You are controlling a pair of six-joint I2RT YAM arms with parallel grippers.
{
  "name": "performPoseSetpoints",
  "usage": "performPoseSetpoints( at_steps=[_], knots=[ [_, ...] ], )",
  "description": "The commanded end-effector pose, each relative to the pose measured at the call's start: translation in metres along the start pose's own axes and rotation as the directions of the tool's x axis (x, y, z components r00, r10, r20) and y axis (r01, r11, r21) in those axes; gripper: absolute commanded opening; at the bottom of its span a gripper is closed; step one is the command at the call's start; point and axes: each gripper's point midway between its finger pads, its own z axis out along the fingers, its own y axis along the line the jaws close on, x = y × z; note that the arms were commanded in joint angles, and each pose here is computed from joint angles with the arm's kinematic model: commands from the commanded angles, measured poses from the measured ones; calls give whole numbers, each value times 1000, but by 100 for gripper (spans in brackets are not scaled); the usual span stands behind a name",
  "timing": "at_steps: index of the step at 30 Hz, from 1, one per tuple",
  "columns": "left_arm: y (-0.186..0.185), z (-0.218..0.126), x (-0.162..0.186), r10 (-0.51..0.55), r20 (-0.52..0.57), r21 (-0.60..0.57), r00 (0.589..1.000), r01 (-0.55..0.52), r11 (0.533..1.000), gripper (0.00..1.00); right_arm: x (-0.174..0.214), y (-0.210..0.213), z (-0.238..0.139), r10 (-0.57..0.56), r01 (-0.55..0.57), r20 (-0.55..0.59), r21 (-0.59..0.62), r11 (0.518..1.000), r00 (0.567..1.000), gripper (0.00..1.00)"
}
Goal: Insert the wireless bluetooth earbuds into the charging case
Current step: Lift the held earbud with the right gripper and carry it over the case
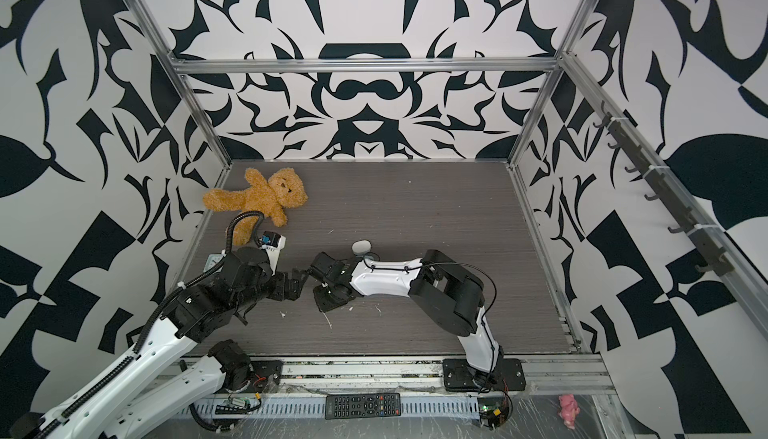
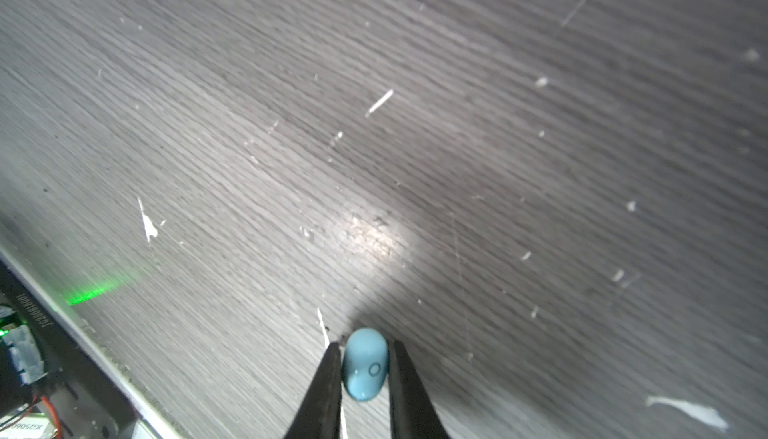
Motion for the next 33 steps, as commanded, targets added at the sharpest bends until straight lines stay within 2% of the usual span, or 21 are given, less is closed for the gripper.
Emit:
performPoseSetpoints(
  at_steps=[1, 33],
  knots=[
    [-7, 2, 3, 5, -11, 39, 1000, -4, 999, 99, 4, -4, 5, 10, -9, -27, 36, 999, 1000, 23],
    [-9, -1, 1, 4, 2, 52, 1000, -4, 999, 99, -1, 15, 8, 37, -37, -49, -1, 999, 998, 24]
  ],
)
